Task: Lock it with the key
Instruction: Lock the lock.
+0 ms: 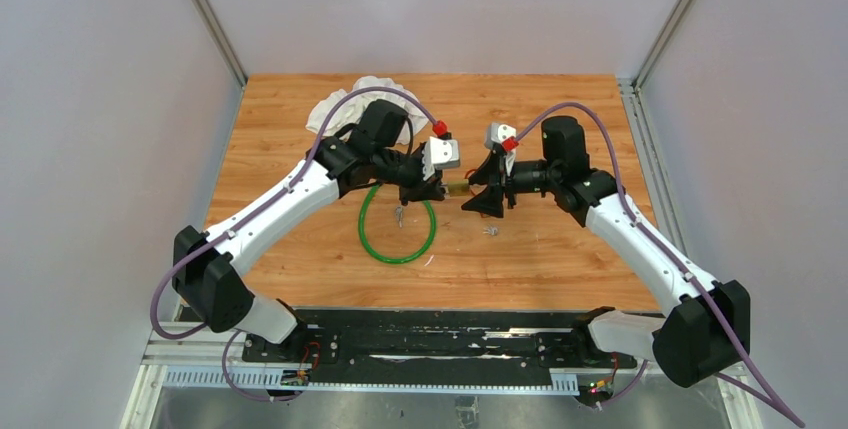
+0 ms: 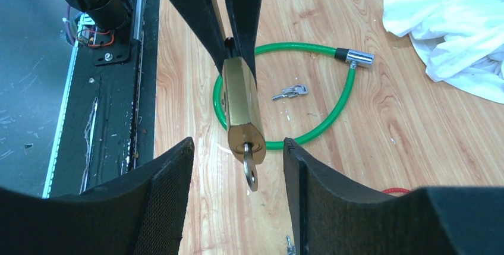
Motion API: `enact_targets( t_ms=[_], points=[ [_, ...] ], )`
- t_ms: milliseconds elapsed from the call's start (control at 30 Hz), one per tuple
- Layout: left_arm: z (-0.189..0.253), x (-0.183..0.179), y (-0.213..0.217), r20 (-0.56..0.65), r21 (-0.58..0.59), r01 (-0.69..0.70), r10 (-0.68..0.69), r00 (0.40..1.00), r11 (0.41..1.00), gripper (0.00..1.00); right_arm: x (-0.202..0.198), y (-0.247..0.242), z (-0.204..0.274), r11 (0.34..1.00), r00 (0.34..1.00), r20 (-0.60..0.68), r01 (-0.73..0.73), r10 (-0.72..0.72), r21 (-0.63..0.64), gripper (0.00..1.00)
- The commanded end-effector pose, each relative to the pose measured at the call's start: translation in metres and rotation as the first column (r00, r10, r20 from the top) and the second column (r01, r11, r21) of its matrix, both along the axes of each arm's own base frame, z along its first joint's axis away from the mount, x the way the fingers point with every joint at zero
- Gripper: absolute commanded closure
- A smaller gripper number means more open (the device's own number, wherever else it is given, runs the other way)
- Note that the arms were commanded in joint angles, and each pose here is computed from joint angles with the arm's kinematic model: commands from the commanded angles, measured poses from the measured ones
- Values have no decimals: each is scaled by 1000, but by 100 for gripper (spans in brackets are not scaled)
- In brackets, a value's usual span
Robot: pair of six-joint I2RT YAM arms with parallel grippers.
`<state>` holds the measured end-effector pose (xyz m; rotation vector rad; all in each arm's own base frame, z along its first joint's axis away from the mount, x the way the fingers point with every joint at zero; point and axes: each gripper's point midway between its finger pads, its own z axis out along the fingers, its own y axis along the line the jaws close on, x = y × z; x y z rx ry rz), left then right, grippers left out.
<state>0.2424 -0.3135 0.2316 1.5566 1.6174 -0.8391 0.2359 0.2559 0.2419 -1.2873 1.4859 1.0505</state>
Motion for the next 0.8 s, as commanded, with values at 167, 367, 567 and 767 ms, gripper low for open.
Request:
enact_targets(
  t_ms=[167,367,567,767],
  points=[
    [4,0,6,62,8,31,-31,998,999,100,-1,-4,2,999,997,76,-25,28,-44,49],
    [-4,-3,7,32,30,52,-53,998,998,100,-1,-4,0,998,996,80,-25,29,-51,52],
    [-9,-7,8,20,40,67,-68,997,997,100,2,-5,-1,998,996,86,-13,19,-61,58],
    [-15,-9,9,0,50,67,-67,998,996,100,1,-5,0,998,996,87,-19,24,-58,64]
  ],
)
